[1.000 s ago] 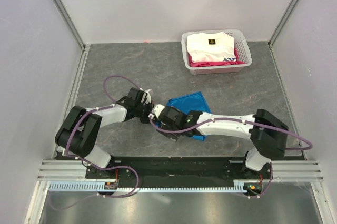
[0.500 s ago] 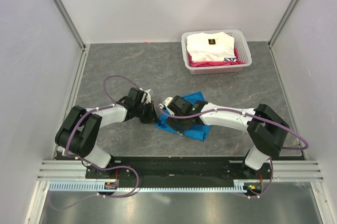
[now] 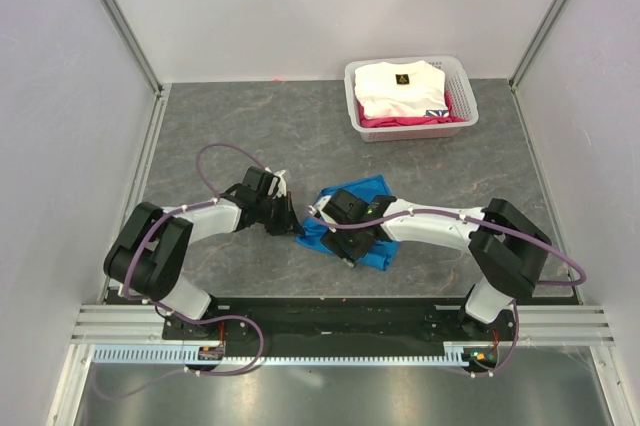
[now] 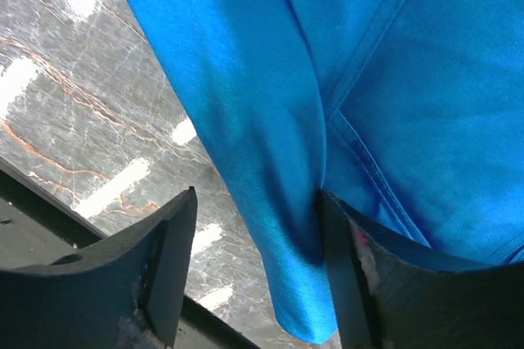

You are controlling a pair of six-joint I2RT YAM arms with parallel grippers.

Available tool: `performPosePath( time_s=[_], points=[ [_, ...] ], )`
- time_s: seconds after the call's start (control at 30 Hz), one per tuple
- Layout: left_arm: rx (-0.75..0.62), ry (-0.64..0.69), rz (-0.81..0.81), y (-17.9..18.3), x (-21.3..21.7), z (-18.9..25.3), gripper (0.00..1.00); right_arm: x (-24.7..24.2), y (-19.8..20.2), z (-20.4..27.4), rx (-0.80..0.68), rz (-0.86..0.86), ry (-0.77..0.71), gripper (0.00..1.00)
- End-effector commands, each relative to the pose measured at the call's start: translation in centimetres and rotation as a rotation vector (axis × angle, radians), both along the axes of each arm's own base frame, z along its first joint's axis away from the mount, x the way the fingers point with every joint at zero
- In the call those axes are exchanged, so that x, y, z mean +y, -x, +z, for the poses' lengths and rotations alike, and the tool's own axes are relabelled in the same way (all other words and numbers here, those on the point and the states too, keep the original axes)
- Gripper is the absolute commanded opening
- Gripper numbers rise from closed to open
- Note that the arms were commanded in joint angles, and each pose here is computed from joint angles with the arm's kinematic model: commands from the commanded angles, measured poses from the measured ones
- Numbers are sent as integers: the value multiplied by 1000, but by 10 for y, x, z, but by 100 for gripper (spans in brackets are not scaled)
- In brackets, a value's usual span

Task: Fold the napkin, place the utensils inside, and roll it up
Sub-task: Roll the napkin with the utensil

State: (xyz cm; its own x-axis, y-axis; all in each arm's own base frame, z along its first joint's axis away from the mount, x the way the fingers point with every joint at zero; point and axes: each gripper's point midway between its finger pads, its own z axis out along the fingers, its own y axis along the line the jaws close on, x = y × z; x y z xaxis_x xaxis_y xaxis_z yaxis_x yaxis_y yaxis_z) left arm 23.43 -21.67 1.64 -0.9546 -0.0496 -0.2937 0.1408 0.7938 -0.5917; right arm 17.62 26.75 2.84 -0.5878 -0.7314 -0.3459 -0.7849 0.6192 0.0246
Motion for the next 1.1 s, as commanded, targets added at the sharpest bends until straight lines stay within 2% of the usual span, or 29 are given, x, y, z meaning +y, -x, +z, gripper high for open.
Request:
performPosePath(
  time_s=[0.0,0.13,0.23,0.33,0.7,0.9,1.07],
  points=[
    [-7,-48,-8,6,10,-4,2,-1,4,13,4,-40,0,67],
    [-6,-47,-7,6,10,-4,2,-7,11,10,25,-57,42,57],
    [-7,-46,-7,5,10,-4,2,-11,18,5,58,-72,58,47],
    [-14,-46,-6,4,10,-2,2,-13,23,4,85,-91,70,42],
    [-16,-54,-2,4,11,-3,2,-34,42,9,135,-187,97,40],
    [-16,-54,-2,4,11,-3,2,-40,57,9,189,-217,75,33],
    [-14,-52,-4,4,11,-3,2,-51,65,-2,212,-234,109,31]
  ],
)
